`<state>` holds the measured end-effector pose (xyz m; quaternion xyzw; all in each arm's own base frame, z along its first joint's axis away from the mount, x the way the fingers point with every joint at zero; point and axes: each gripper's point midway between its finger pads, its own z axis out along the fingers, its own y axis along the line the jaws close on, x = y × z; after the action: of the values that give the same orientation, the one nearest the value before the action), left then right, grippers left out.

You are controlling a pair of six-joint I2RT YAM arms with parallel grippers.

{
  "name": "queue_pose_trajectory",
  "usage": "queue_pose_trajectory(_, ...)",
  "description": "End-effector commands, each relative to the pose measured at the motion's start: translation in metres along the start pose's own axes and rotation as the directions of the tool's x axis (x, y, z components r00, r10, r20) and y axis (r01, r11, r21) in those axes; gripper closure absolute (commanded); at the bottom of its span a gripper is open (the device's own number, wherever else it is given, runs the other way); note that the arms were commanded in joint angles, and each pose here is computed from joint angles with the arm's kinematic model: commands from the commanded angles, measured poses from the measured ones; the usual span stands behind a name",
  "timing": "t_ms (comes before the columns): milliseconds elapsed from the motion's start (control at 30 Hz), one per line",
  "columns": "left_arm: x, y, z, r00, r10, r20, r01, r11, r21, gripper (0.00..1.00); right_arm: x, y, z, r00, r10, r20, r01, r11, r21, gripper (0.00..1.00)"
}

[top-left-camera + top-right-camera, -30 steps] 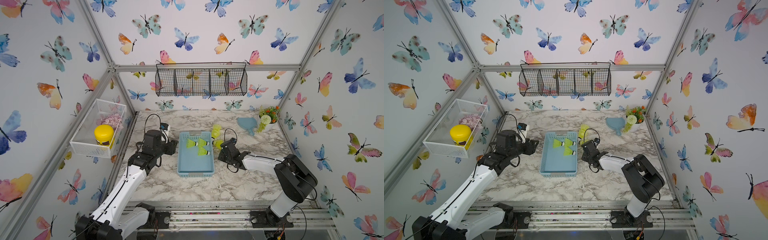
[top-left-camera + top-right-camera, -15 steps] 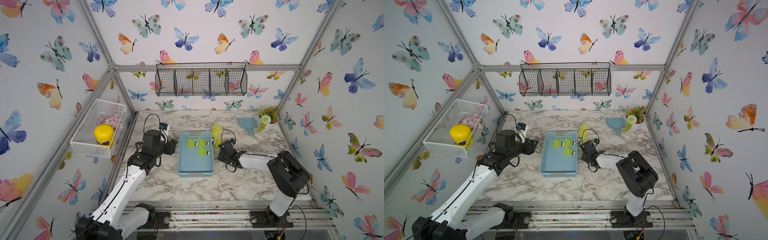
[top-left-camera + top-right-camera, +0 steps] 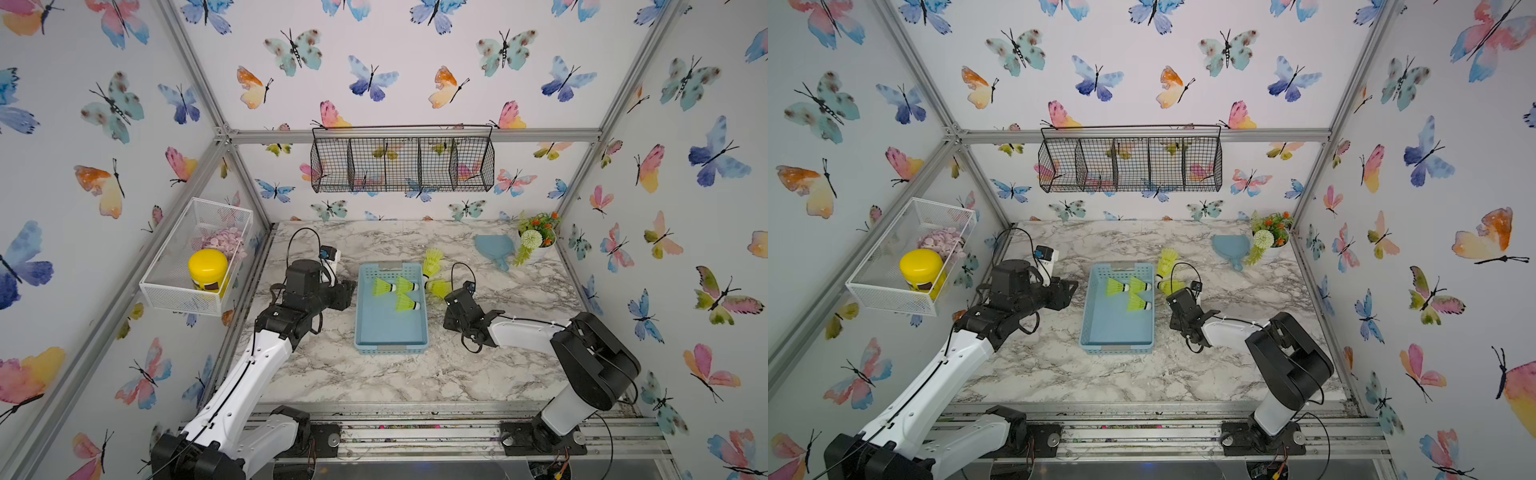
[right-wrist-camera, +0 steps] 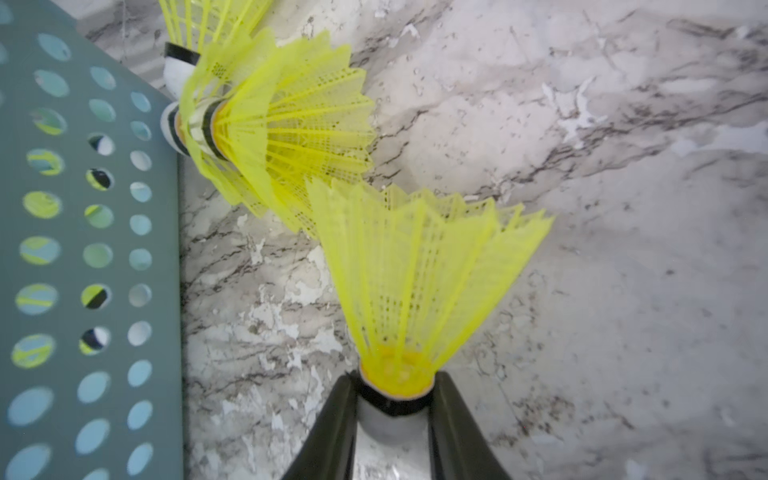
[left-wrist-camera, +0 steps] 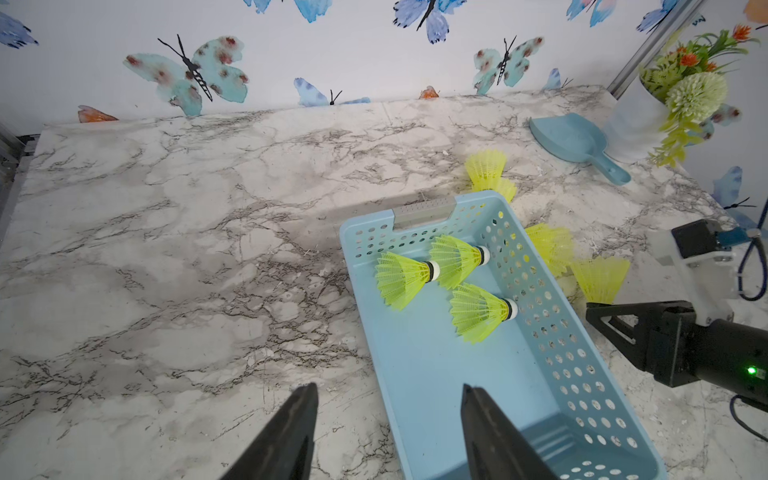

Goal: Put the shuttlecocks into the storage box
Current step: Pick up the shuttlecock at the center of the board.

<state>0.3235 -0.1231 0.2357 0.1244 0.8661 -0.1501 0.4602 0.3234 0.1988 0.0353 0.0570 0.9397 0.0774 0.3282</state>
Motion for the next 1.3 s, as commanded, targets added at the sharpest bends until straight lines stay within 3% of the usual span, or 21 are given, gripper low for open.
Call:
queue_pose_trajectory(0,-0.009,-0.008,-0.005,0.999,0.022,0.030,-0.023,0.999,0.043,0.40,-0.008,0.001,-0.009,0.994,-0.098,0.052,0.098,0.995,-0.013,0.75)
queue_pose_trajectory(200,-0.005,-0.042,-0.004,0.996,0.079,0.026,-0.083,0.966,0.244,0.40,-0.013,0.017,-0.041,0.969,-0.230,0.094,0.242,0.959,-0.150,0.76)
queue_pose_trajectory(333,-0.008,-0.074,-0.009,0.998,0.059,0.004,-0.055,0.899,0.434,0.43,-0.020,0.033,-0.066,0.934,-0.337,0.120,0.356,0.905,-0.232,0.75)
queue_pose_trajectory(467,-0.016,-0.101,-0.012,0.998,0.055,-0.005,-0.043,0.834,0.551,0.44,-0.025,0.054,-0.087,0.892,-0.425,0.154,0.452,0.830,-0.326,0.75)
queue_pose_trajectory(700,-0.026,-0.149,-0.013,0.982,0.185,0.033,-0.163,0.754,0.636,0.44,-0.031,0.080,-0.122,0.834,-0.502,0.230,0.549,0.708,-0.445,0.74)
queue_pose_trajectory(1000,-0.037,-0.193,-0.004,0.925,0.371,0.080,-0.326,0.671,0.666,0.42,-0.033,0.100,-0.157,0.790,-0.543,0.286,0.600,0.584,-0.547,0.73)
queue_pose_trajectory(1267,-0.022,-0.213,0.003,0.887,0.456,0.069,-0.341,0.548,0.764,0.43,-0.030,0.107,-0.166,0.780,-0.549,0.301,0.606,0.538,-0.587,0.73)
